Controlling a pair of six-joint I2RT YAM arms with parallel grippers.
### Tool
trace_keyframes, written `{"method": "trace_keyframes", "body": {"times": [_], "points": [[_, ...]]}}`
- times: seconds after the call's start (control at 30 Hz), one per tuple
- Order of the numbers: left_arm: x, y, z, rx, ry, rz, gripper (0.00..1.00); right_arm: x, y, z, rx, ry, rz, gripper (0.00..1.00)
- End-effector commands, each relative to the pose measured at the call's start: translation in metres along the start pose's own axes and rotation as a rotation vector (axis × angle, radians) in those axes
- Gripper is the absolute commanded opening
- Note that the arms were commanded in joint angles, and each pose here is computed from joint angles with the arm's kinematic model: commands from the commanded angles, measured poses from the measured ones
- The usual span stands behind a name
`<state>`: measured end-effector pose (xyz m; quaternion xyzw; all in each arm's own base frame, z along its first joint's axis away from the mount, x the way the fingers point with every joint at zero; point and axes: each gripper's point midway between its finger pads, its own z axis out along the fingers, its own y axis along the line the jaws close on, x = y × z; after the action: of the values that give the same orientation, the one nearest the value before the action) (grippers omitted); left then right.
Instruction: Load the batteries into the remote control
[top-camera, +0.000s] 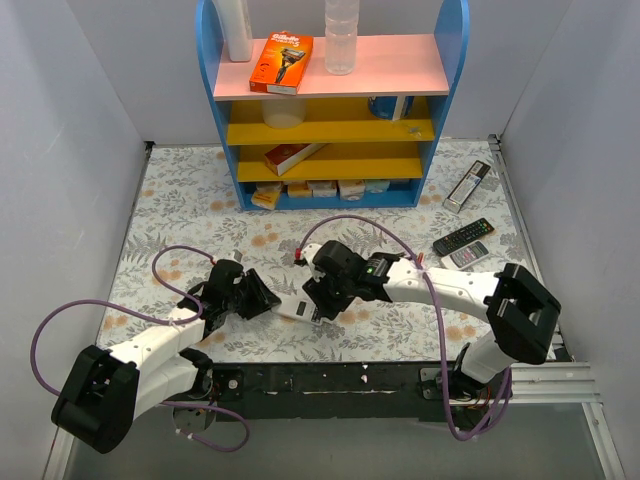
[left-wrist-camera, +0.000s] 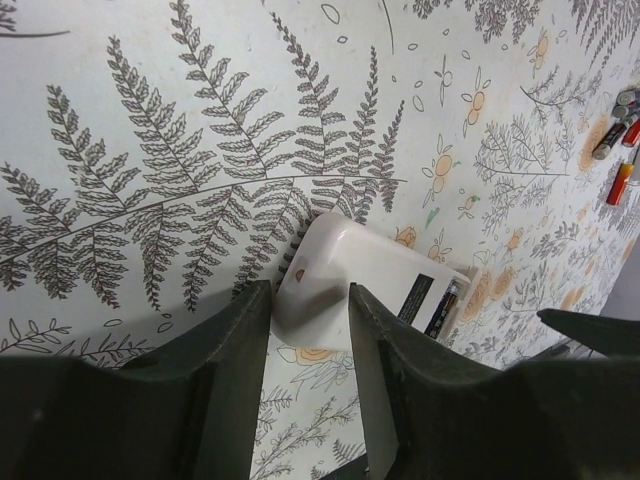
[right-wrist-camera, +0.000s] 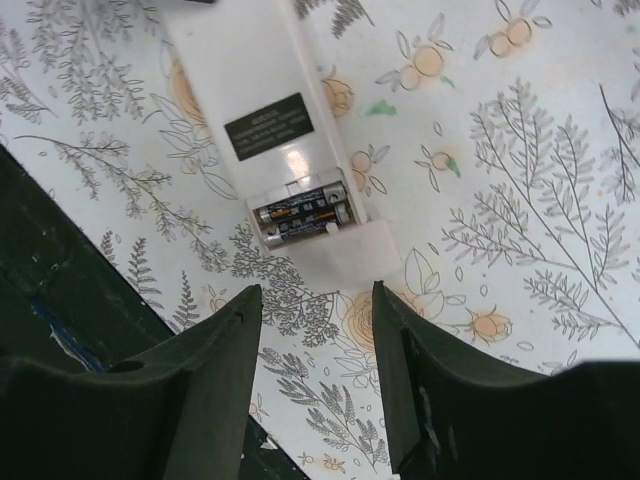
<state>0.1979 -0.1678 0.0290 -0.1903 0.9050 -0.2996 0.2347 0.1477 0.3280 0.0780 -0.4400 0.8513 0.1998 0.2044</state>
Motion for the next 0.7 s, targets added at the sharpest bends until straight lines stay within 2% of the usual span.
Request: {"method": "trace_keyframes", "body": {"times": [0.0,0.17,0.23,0.37,0.4,0.53,0.6,0.67], "points": [[0.021,0.008,-0.003,0.003,0.08,0.011,0.38,-0.009,-0.025,-0.009,0.131,-0.098,0.181,0.55],[0.029,0.005,-0.004,0.019,0.116,-0.039,0.4,-0.006,-0.04,-0.019,0.137,-0.175,0.329,0.55],[0.031,0.003,-0.004,0.029,0.126,-0.057,0.4,0.008,-0.051,-0.019,0.132,-0.17,0.4,0.56],[0.037,-0.006,0.001,0.019,0.141,-0.096,0.44,0.016,-0.068,-0.032,0.104,-0.257,0.479,0.57],[0.039,-0.009,0.001,0.018,0.151,-0.104,0.46,0.017,-0.071,-0.034,0.079,-0.261,0.497,0.63],[0.047,-0.028,0.003,0.015,0.172,-0.104,0.51,0.027,-0.076,-0.036,0.062,-0.223,0.517,0.64],[0.05,-0.025,0.006,-0.02,0.175,-0.118,0.53,0.034,-0.076,-0.036,0.063,-0.199,0.511,0.63],[0.048,-0.024,0.007,-0.044,0.159,-0.12,0.6,0.039,-0.074,-0.034,0.057,-0.19,0.512,0.63]]}}
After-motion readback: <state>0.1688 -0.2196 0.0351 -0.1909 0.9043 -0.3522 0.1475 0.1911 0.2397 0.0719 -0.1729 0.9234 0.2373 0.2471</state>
